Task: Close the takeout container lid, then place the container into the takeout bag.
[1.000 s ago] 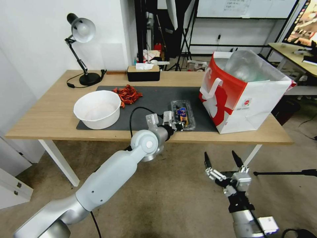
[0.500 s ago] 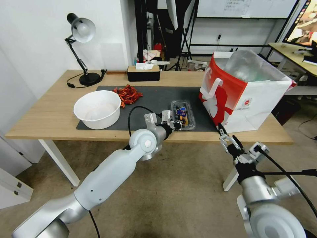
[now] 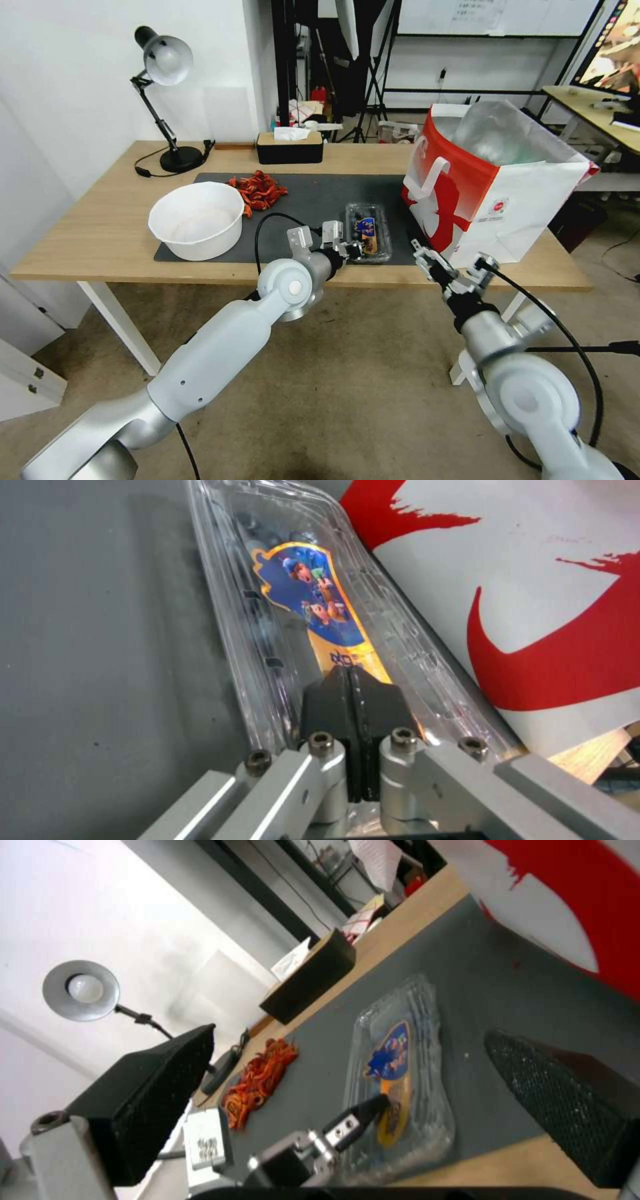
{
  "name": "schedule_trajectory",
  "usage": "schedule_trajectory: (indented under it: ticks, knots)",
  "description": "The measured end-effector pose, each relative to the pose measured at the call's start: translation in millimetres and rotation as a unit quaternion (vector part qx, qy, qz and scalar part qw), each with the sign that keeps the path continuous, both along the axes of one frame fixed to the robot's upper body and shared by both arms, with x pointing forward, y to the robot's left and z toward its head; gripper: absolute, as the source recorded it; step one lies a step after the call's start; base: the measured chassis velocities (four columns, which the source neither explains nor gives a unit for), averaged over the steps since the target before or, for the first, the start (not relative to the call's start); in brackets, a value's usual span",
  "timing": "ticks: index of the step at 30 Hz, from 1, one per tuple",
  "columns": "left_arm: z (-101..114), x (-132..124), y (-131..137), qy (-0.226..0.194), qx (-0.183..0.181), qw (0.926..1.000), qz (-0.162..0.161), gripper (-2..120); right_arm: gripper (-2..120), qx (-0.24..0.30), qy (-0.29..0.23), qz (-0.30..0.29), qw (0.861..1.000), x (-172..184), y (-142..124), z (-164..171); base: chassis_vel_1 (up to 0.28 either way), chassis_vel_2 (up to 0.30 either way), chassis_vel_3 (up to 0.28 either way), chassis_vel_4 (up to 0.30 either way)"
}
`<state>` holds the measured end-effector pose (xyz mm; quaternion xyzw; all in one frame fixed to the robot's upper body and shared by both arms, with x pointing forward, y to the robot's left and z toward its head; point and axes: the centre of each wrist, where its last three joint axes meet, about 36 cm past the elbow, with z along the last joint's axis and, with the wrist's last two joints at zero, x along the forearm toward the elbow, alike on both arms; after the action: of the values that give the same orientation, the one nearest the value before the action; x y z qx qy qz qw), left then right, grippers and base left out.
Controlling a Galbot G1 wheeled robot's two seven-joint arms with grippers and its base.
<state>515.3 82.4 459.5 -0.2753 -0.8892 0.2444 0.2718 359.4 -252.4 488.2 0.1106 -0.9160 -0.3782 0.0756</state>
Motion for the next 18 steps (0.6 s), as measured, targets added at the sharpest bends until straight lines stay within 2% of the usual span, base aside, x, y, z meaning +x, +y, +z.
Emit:
schedule_trajectory:
  ticks: [7, 18]
  knots:
    - [-0.1, 2.3, 0.5, 0.001, 0.001, 1.0, 0.002, 0, 100, -0.001, 0.026, 0.02, 0.999, 27.6, -3.3, 7.2, 0.0, 0.0, 0.0, 0.0]
    - [0.7, 2.6, 0.5, 0.0, 0.0, 1.0, 0.002, 0, 100, -0.055, 0.108, 0.038, 0.992, 69.7, -11.1, 29.9, 0.0, 0.0, 0.0, 0.0]
